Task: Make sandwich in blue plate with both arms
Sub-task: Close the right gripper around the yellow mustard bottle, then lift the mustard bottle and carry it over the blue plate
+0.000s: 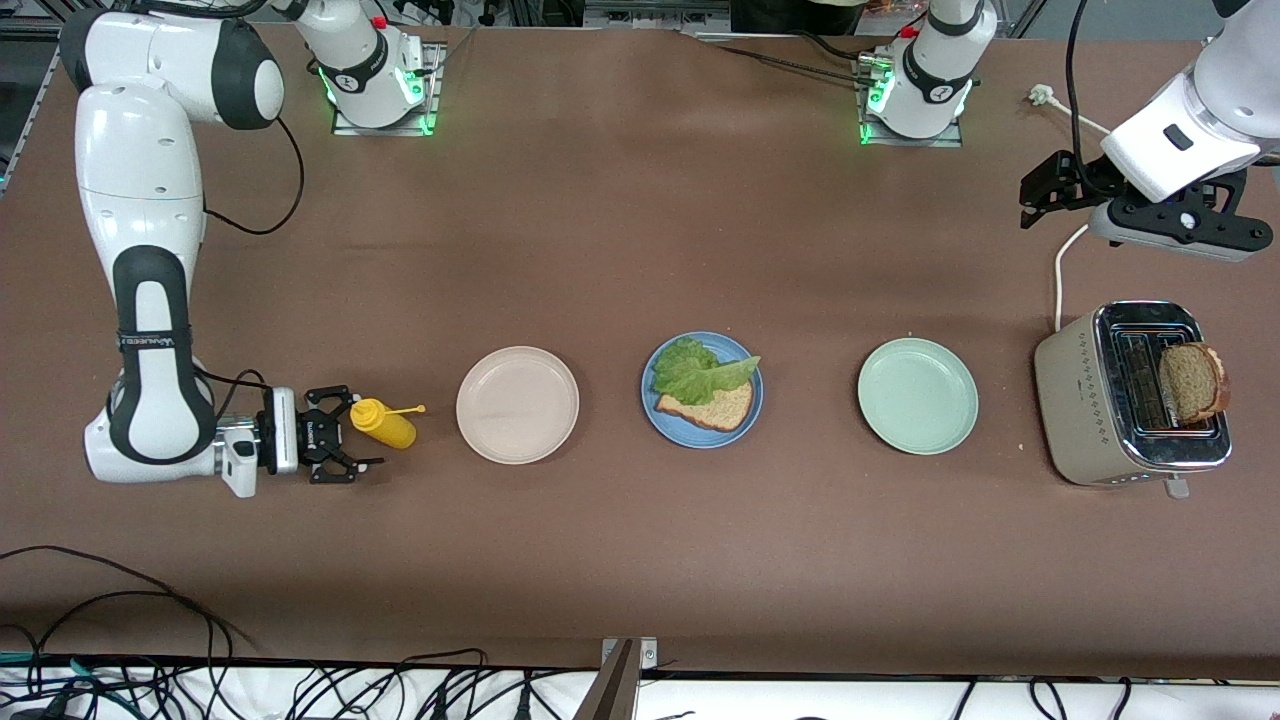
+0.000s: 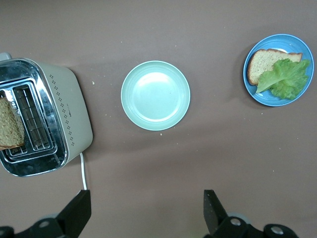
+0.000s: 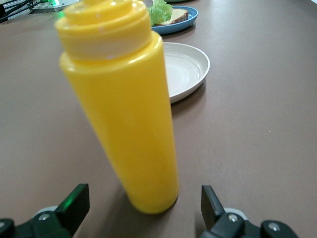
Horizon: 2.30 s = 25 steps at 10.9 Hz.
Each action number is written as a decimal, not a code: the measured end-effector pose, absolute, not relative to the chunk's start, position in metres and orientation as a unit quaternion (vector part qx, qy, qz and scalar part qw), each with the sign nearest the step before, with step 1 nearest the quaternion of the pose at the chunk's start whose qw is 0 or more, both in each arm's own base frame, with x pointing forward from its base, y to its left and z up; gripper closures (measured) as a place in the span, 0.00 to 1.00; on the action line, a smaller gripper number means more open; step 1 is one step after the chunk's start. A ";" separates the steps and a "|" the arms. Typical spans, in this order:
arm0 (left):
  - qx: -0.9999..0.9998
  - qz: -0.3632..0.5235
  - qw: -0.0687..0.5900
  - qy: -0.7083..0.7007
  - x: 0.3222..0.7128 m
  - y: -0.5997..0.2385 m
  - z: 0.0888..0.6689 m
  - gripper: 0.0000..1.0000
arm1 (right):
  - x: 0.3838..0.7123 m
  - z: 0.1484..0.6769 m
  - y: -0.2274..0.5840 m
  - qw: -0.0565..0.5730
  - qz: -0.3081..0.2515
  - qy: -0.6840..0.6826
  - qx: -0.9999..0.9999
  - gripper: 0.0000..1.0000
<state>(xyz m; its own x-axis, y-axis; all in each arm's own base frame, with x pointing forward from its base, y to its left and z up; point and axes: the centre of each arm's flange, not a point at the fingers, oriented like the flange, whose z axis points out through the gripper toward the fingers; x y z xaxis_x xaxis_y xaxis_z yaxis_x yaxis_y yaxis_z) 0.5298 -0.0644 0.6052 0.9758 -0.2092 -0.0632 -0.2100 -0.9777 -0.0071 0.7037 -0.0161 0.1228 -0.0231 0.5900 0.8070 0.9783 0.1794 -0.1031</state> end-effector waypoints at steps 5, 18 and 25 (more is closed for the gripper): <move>-0.994 0.031 0.007 0.105 0.530 -0.064 0.605 0.00 | 0.708 0.113 0.003 0.372 -0.273 -0.661 -0.591 0.04; -0.994 0.031 0.007 0.105 0.530 -0.064 0.605 0.00 | 0.735 0.242 0.087 0.246 -0.116 -0.678 -0.683 0.68; -0.994 0.031 0.007 0.105 0.530 -0.064 0.605 0.00 | 0.710 0.333 0.194 0.096 0.012 -0.639 -0.763 0.68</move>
